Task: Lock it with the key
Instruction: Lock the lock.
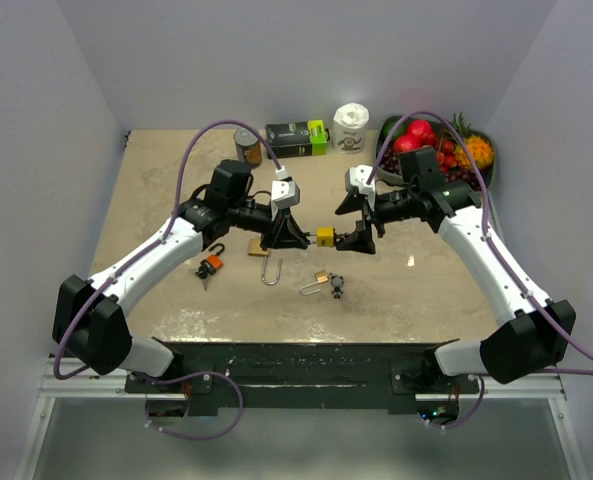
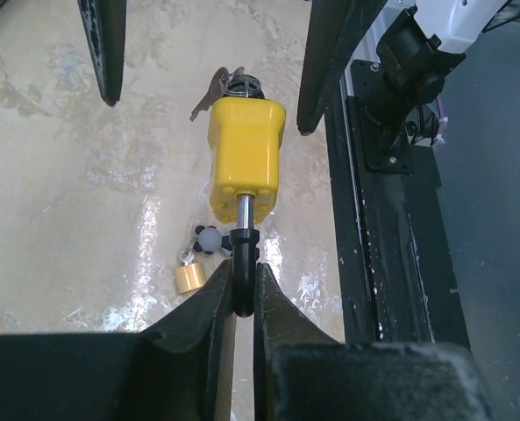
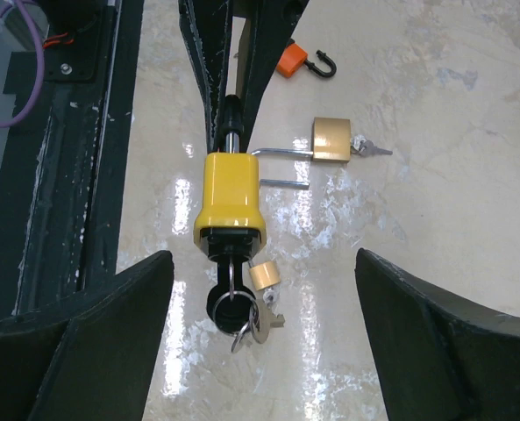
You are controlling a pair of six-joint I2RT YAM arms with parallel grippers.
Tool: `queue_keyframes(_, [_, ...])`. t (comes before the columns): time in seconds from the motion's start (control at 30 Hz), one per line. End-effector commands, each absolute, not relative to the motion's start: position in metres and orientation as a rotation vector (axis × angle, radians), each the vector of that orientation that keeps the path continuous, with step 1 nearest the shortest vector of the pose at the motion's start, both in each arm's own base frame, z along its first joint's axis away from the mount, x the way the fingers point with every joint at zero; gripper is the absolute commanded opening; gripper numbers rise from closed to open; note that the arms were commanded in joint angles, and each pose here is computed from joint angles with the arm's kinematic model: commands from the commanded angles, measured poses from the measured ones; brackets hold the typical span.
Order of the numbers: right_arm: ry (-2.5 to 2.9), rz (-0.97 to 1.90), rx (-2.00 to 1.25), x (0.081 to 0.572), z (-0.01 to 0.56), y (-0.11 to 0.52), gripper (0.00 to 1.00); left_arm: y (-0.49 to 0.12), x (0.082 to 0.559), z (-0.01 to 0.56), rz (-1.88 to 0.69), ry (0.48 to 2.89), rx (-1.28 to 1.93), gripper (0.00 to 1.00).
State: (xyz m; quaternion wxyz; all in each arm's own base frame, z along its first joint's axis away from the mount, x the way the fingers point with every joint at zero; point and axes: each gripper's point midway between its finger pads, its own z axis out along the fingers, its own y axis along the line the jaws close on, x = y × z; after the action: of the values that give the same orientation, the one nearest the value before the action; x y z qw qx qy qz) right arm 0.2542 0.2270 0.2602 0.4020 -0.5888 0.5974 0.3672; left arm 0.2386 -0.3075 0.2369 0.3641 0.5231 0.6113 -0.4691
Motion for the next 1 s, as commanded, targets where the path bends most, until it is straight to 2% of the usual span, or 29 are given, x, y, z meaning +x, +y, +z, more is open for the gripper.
queue_keyframes(0.0, [1.459,0.905,-1.500,0.252,0.265,0.237,0.83,-0.311,0.236,0.285,-1.188,1.384,1.372,0.00])
queue_keyframes(0.2, [1.452,0.915,-1.532,0.242,0.258,0.243,0.70,-0.314,0.240,0.293,-1.191,1.379,1.339,0.00])
queue_keyframes(0.4, [1.456,0.920,-1.533,0.243,0.256,0.245,0.50,-0.314,0.240,0.294,-1.189,1.375,1.336,0.00])
queue_keyframes(0.43, [1.452,0.924,-1.535,0.242,0.257,0.247,0.44,-0.313,0.240,0.295,-1.179,1.373,1.333,0.00])
queue_keyframes(0.6, [1.466,0.971,-1.520,0.241,0.259,0.251,0.26,-0.312,0.243,0.295,-1.154,1.373,1.314,0.00])
queue_keyframes(0.73, [1.479,1.047,-1.509,0.237,0.261,0.255,0.22,-0.313,0.246,0.298,-1.106,1.347,1.300,0.00])
queue_keyframes(0.83, [1.467,1.067,-1.513,0.235,0.263,0.258,0.13,-0.315,0.244,0.298,-1.106,1.338,1.304,0.00])
queue_keyframes(0.97, [1.449,1.069,-1.529,0.235,0.264,0.262,0.12,-0.321,0.237,0.296,-1.129,1.329,1.319,0.00])
